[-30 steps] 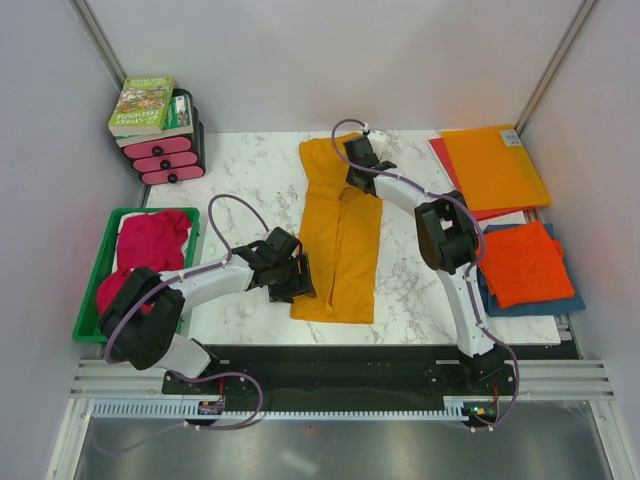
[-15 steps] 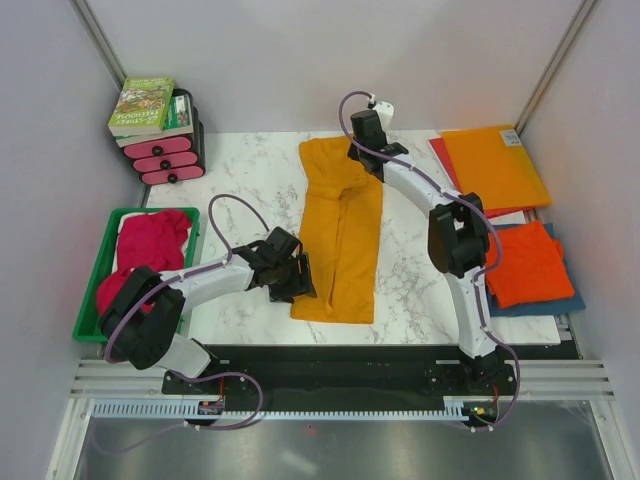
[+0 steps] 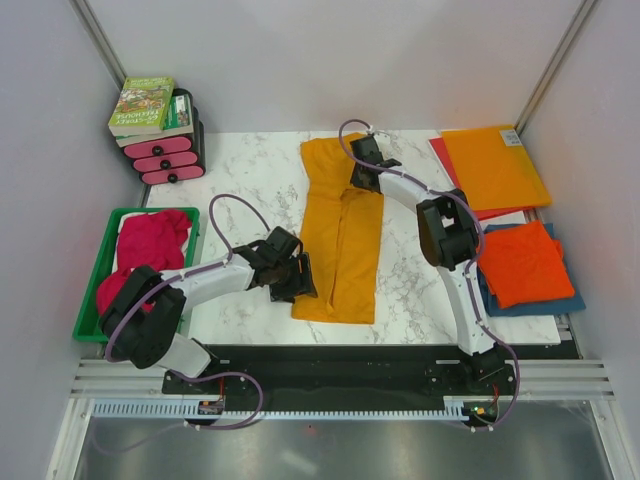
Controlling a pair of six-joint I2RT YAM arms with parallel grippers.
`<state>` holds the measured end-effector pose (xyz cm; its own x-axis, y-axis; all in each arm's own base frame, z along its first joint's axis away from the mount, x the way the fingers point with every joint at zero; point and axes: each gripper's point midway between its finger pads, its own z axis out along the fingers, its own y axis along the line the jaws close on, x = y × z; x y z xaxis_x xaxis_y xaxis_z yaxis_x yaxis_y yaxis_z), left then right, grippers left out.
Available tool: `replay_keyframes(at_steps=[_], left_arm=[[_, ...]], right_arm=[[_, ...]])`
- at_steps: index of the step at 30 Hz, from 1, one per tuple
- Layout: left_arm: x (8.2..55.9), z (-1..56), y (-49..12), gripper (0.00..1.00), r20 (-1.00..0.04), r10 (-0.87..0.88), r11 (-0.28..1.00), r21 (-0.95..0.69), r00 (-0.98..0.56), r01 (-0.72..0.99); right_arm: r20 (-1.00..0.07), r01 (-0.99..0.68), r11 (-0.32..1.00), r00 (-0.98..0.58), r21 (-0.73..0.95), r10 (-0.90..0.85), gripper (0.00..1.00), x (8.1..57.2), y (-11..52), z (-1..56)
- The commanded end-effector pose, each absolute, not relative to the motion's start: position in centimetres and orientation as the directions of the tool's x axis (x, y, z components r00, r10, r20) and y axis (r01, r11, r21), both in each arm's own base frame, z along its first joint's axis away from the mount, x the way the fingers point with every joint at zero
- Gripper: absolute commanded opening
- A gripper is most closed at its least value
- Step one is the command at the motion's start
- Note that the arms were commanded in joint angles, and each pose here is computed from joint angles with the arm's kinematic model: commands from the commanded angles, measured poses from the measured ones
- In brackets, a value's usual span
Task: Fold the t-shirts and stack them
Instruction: Rotate the tshirt 90 degrees
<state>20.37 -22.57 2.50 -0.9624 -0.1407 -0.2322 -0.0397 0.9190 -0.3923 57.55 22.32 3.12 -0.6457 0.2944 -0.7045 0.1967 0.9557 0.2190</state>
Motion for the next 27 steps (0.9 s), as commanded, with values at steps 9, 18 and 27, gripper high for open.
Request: replay_keyframes(at_steps=[9,18,27], left_arm=[[21.9,6.2,-22.2,0.78,-0.375,-0.191,0.901,-0.433,-0.907,-0.011],[21.9,8.3,-21.3,0.75,-0.439,-0.197,0.901,-0.434,-0.877,0.015],[23.2,6.3,-21.9,0.67,-0.405,-0.163,0.929,-0.371,-0.899,-0.001]], right_arm=[[-0.809,0.077,0.914,-0.441,0.398,0.389,0.44,57.5,22.8,17.2],[-0.805,0.061,0.949,-0.514,0.31,0.297,0.58,49.9,22.9,21.4],[-0.686,0.149,0.965,-0.68,0.217,0.26,0.0,36.5,20.6,10.7]])
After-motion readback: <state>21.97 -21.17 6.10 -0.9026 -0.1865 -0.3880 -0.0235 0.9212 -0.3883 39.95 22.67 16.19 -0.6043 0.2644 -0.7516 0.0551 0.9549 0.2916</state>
